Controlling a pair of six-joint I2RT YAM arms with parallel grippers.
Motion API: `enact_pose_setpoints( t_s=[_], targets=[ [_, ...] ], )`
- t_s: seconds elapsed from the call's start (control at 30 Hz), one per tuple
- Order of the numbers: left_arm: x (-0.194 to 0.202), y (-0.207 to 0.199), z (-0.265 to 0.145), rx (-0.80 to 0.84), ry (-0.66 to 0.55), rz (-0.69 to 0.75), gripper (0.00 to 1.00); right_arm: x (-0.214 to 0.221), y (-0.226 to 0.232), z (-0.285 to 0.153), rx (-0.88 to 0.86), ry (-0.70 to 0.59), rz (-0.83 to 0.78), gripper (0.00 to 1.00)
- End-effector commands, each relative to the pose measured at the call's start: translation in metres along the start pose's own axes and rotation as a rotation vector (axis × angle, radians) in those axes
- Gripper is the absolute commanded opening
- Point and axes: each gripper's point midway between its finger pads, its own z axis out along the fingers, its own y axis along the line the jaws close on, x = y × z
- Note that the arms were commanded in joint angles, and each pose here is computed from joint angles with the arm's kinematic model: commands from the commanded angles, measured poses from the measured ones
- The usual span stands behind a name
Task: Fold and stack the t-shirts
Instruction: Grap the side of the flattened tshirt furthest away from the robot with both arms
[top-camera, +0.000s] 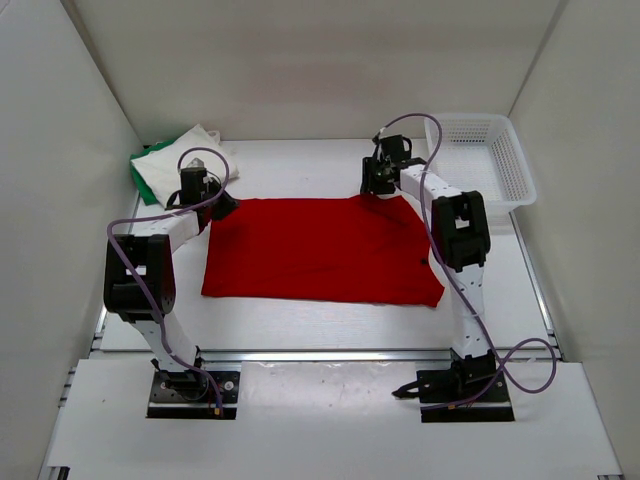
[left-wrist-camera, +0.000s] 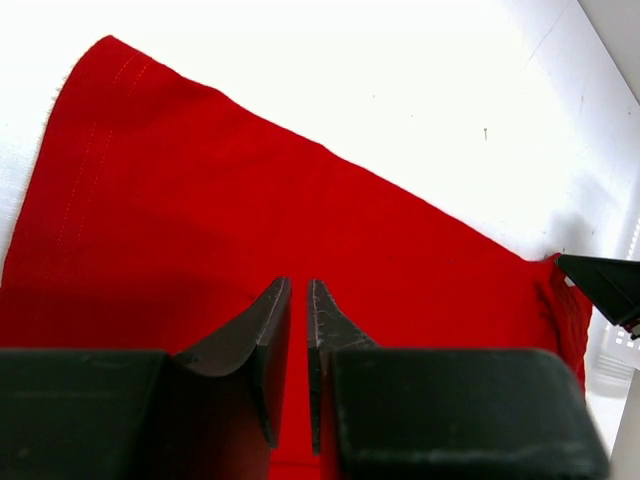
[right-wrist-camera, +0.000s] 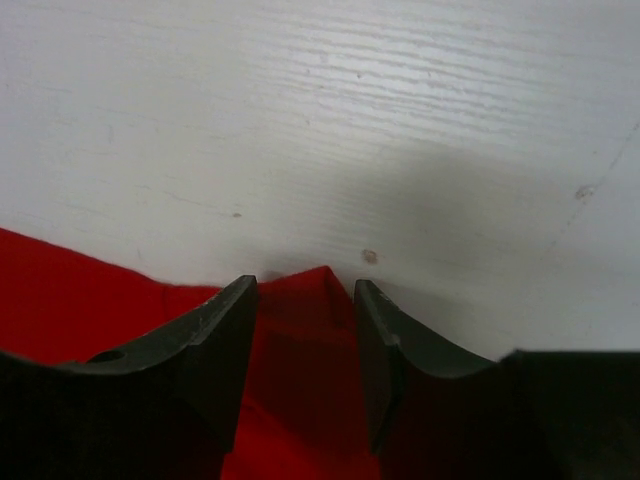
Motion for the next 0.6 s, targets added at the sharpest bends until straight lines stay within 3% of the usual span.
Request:
enact_pose_setpoints(
  t_s=[0.0, 0.1, 0.27, 0.43, 0.57],
  targets=[
    [-0.01, -0.017, -0.005, 0.044, -0.025, 0.021, 0.23, -0.024, -0.011, -0.025, 0.05, -0.077, -0.01, 0.43],
    [-0.005, -0.013, -0.003, 0.033, -0.005, 0.017, 0.23, -0.008, -0.011, -0.017, 0.013, -0.026, 0.02, 0.42],
    [-0.005, -0.016, -0.002, 0.039, -0.011, 0.029, 0.23, -0.002, 0.007, -0.015, -0.019, -0.019, 0.02, 0.2],
    [-0.005, -0.013, -0.001, 0.031, -0.012, 0.032, 0.23, -0.025, 0.016, -0.018, -0.022, -0.067, 0.003, 0.01],
    [-0.001, -0.006, 0.001, 0.013, 0.002, 0.025, 0.23, -0.045, 0.027, -0.019, -0.022, -0.095, -0.035, 0.0]
  ],
)
